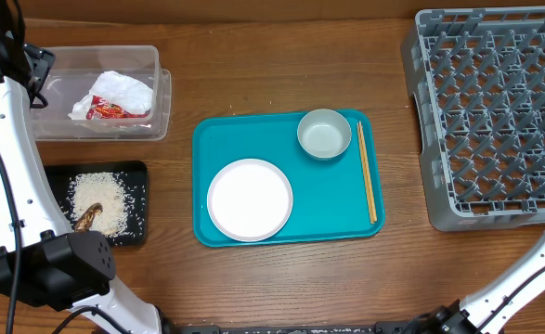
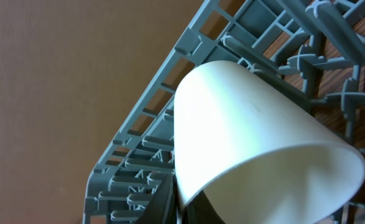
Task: Sort waste into correct bins and load items into the dishwasher
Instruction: 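Carry the white cup right over the grey dish rack, then lower the cup into the rack slots and open the right gripper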
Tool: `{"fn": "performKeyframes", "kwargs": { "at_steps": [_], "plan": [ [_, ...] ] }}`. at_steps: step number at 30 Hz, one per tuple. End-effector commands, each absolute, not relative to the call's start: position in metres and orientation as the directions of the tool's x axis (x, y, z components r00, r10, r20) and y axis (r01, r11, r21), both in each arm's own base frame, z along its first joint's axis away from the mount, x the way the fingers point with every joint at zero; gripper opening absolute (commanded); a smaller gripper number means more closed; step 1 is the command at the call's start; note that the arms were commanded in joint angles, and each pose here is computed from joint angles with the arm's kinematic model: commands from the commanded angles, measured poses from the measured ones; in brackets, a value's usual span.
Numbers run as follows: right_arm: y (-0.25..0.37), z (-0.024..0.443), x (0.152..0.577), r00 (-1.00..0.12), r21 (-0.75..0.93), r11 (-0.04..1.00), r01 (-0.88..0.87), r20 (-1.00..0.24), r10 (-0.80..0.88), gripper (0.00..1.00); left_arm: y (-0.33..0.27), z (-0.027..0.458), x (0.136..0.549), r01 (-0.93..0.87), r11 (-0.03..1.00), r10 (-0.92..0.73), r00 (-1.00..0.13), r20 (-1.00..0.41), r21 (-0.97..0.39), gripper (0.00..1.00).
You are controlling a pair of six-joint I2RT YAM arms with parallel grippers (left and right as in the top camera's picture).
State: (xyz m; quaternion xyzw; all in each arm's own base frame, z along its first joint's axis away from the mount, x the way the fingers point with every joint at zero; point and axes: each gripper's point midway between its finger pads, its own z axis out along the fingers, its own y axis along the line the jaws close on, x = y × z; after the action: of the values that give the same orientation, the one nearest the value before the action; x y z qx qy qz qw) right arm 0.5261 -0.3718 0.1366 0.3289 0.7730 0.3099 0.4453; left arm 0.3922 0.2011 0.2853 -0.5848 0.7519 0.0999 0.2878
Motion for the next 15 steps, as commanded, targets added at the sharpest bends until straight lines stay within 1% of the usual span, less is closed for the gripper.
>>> {"fn": "performKeyframes", "kwargs": {
  "at_steps": [1,5,10,15],
  "plan": [
    [-0.415,0.081,0.495,-0.333,0.718,0.55,0.427,-0.44,0.834,0.05,0.203,0.286,0.392,-0.939,0.293,-0.814,-0.148,-0.562,-0.177,1.0],
    [-0.422,0.081,0.488,-0.32,0.717,0.543,0.437,-0.44,0.839,0.1,0.203,0.286,0.392,-0.939,0.293,-0.814,-0.148,-0.562,-0.177,1.0],
    [-0.434,0.083,0.479,-0.3,0.711,0.536,0.456,-0.445,0.844,0.13,0.203,0.286,0.392,-0.939,0.293,-0.813,-0.148,-0.563,-0.177,1.0],
    [-0.447,0.096,0.466,-0.276,0.711,0.522,0.472,-0.443,0.853,0.13,0.203,0.286,0.392,-0.939,0.293,-0.814,-0.148,-0.562,-0.178,1.0]
  ]
}}
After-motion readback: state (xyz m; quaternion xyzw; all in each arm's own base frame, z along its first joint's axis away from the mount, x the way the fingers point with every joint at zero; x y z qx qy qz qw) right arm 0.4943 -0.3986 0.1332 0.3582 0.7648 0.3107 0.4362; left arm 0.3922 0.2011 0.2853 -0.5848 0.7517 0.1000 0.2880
